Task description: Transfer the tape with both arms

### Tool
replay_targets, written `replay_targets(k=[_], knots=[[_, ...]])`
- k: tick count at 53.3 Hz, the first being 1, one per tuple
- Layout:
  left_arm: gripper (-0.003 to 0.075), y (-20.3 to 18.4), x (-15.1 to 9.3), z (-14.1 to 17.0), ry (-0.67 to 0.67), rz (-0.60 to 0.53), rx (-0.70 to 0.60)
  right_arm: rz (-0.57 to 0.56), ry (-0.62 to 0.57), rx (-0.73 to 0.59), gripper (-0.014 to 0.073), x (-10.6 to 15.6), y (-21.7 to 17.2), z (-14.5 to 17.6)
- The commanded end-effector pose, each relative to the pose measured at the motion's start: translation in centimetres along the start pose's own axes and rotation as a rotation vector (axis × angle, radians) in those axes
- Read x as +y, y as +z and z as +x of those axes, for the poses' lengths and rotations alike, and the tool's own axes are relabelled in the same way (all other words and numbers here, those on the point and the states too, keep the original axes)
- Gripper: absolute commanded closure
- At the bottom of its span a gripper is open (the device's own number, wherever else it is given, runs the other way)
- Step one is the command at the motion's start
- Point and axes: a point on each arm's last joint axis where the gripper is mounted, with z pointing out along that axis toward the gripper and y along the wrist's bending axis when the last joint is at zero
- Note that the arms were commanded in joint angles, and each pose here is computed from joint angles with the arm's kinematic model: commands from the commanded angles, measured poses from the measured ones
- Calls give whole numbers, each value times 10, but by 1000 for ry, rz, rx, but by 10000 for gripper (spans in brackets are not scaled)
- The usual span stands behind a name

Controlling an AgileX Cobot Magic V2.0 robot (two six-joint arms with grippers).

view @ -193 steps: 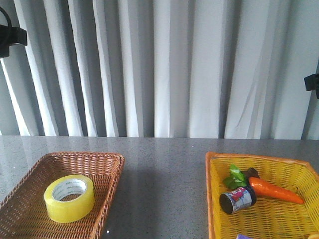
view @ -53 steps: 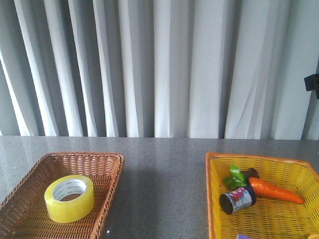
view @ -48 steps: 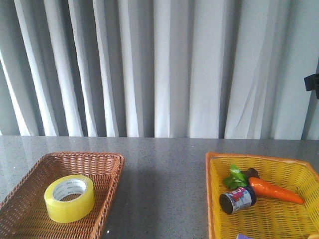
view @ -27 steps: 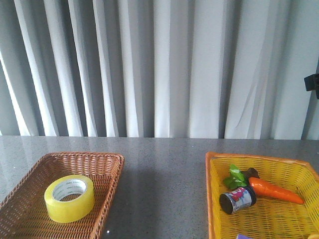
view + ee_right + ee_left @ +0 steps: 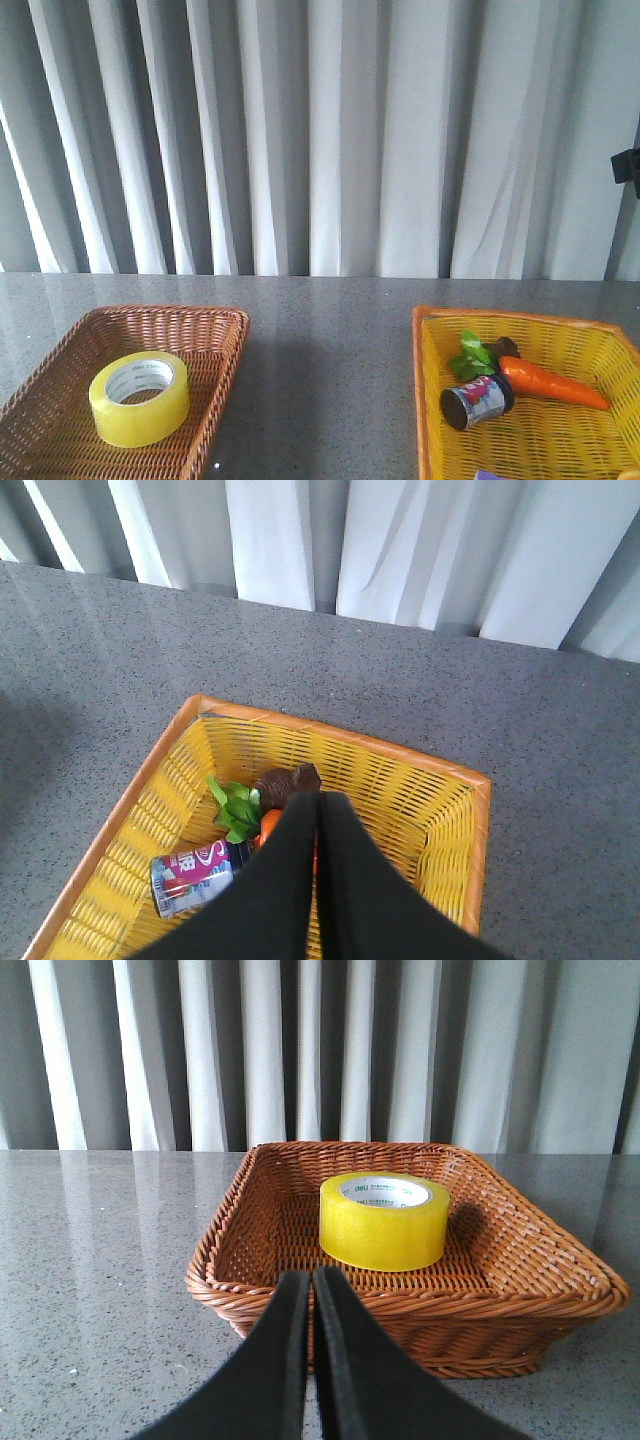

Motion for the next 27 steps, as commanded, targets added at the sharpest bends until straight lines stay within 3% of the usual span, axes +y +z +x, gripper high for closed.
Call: replay_targets(k=[1, 8, 15, 27], knots=[[727, -3, -2, -18, -22, 19, -126, 25, -17, -120, 603, 1, -21, -12], [727, -3, -2, -18, -22, 19, -126, 98, -15, -153, 603, -6, -15, -8], [727, -3, -2, -18, -22, 19, -126, 146, 42, -231, 603, -3, -10, 21], [727, -3, -2, -18, -22, 19, -126, 156, -138, -415, 603, 28, -37, 95]])
